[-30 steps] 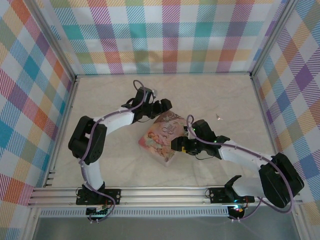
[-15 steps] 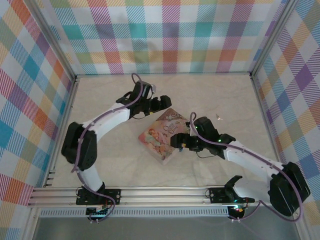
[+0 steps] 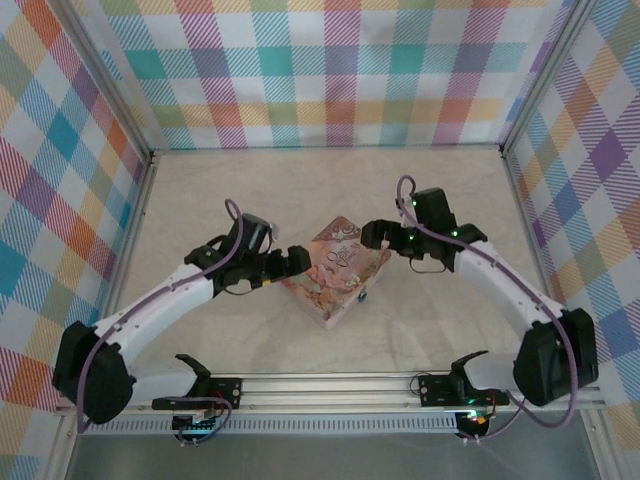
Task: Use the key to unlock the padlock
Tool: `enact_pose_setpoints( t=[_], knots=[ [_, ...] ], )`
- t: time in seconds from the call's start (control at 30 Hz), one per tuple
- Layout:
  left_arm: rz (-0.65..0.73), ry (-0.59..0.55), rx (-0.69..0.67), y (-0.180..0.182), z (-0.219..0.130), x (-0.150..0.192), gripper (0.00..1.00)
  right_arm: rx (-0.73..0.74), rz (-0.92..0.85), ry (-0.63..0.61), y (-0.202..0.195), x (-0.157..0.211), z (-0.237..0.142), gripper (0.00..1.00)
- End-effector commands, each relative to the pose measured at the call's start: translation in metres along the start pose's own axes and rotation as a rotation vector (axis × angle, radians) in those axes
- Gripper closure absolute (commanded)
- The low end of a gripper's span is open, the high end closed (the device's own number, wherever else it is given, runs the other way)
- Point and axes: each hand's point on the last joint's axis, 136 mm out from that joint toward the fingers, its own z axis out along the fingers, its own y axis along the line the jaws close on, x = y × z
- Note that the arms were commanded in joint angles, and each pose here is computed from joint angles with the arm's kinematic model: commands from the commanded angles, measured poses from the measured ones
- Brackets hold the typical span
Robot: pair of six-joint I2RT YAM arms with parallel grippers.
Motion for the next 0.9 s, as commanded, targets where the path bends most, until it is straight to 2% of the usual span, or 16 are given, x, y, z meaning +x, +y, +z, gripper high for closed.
enact_pose_setpoints(
  t=[0.0, 0.27, 0.4, 0.57, 0.87],
  knots=[
    [-0.058, 0.011, 0.056, -0.005, 0.000, 0.016, 0.01, 0.002, -0.034, 0.025, -0.008, -0.013, 0.009, 0.00],
    [-0.081, 0.006, 0.152, -0.022, 0.022, 0.013, 0.01, -0.048, -0.026, 0.114, -0.014, -0.027, 0.053, 0.03],
    [-0.072, -0.016, 0.133, -0.021, 0.032, 0.005, 0.01, -0.091, -0.015, 0.155, -0.011, -0.023, 0.065, 0.07],
    [-0.036, -0.049, 0.109, -0.027, 0.039, -0.012, 0.01, -0.132, -0.002, 0.179, -0.009, -0.010, 0.064, 0.13],
    [0.012, -0.076, 0.073, -0.041, 0.069, -0.054, 0.03, -0.124, 0.032, 0.176, -0.019, 0.023, 0.048, 0.20]
  ],
)
